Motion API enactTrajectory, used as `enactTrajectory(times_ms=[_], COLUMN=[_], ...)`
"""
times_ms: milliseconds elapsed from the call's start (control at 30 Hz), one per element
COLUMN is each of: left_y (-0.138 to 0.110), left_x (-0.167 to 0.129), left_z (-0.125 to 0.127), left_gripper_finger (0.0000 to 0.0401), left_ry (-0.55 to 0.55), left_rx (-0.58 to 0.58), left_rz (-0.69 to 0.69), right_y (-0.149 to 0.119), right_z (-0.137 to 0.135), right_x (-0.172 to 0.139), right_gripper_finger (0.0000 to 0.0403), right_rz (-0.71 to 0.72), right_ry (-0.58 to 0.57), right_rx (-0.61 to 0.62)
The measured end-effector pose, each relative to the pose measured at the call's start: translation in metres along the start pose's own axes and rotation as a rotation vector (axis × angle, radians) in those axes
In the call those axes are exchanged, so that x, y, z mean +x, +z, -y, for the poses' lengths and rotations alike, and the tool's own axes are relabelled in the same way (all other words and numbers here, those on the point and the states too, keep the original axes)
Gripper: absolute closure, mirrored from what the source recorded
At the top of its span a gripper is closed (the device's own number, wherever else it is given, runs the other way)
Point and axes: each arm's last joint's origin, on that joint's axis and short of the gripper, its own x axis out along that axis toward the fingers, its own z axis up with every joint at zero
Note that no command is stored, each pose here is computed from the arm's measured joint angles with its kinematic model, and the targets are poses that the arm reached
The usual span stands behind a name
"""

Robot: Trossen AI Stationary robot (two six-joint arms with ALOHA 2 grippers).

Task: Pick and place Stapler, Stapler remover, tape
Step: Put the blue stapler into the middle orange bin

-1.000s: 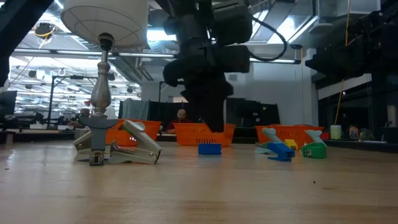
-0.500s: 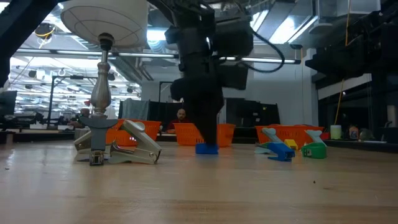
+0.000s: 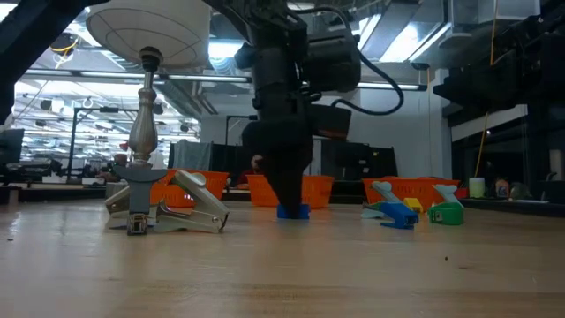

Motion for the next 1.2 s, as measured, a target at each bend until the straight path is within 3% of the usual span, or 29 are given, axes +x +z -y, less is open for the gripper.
enactTrajectory(times_ms=[267,767,1200], left_y=[0.001,0.000,-0.011], left_x=[-0.004,-0.037,-0.107], left_z=[0.000,-0.038,-0.090], left_gripper_finger=[0.0341,0.0340,0.0340], left_ry=[0.024,0.152,0.381], left_rx=[0.003,-0.082,-0.229], left_rz=[0.018,0.100,0.266], right_y=[0.000,0.000,0.000], right_z=[0.000,0.000,0.000], right_x=[0.000,0.000,0.000], right_gripper_finger=[0.0215,0.0215,0.0215], right_rz=[0.000,0.000,0.000], right_ry=[0.000,0.000,0.000], right_rx=[0.000,0.000,0.000])
